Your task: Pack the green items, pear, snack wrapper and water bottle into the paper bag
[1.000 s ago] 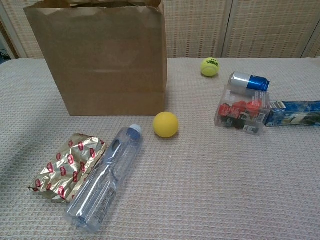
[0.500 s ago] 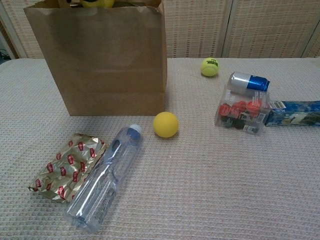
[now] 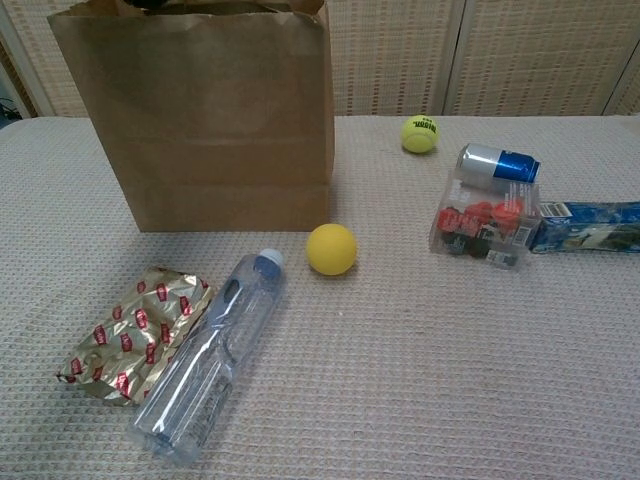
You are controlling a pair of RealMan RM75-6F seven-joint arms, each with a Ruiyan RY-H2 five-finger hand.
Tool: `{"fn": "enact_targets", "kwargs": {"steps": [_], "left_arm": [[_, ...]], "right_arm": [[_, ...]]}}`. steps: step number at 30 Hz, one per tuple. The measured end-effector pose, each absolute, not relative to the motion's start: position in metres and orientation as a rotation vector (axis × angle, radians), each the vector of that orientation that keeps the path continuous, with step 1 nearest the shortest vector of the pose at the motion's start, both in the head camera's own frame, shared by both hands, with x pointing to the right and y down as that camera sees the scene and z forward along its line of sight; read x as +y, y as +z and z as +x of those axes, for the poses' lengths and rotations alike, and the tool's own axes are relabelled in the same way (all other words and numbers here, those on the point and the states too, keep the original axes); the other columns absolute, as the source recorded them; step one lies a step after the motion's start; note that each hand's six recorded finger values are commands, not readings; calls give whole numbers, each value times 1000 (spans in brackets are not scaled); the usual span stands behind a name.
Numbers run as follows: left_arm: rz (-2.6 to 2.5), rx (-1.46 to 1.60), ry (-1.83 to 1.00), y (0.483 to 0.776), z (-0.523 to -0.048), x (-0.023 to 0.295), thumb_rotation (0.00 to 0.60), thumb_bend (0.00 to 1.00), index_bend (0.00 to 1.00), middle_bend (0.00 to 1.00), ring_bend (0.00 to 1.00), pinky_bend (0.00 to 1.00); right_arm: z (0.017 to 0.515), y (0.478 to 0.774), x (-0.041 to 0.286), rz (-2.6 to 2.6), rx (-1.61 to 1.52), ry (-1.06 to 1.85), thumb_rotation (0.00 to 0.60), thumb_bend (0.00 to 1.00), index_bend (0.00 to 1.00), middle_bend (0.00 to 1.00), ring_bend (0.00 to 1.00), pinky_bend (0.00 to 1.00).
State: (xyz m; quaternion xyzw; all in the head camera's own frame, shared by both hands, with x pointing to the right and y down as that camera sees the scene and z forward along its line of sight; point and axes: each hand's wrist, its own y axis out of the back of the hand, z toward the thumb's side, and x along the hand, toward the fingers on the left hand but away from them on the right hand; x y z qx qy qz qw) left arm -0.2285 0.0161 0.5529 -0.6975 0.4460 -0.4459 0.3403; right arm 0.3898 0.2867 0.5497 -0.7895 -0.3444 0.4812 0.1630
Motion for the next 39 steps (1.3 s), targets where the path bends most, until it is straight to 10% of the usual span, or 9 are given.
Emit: {"fn": "enact_targets", "kwargs": {"steps": [7, 13, 19, 27, 39], "left_arm": [[-1747, 1158, -1082, 533, -264, 37, 600, 557, 585, 561, 528, 699], [-1718, 1148, -1069, 527, -324, 84, 600, 577, 646, 638, 594, 722], [-1658, 904, -1010, 529, -353, 126, 600, 544, 580, 587, 557, 693], [-1702, 480, -1042, 561, -389, 201, 600, 353, 35, 7, 10, 177], [-1975, 688, -1526, 609, -363, 259, 600, 351, 0, 0, 0, 76]], "right_arm": [[390, 550, 288, -2245, -977, 1369, 600, 76, 0, 0, 0, 0], [389, 550, 288, -2237, -983, 1366, 600, 76, 0, 0, 0, 0], [388, 551, 288, -2237, -980, 1370, 600, 76, 0, 0, 0, 0], [384, 553, 288, -2240, -969, 1368, 600, 76, 0, 0, 0, 0], [385, 552, 287, -2253, -968, 1364, 600, 75, 0, 0, 0, 0]]}}
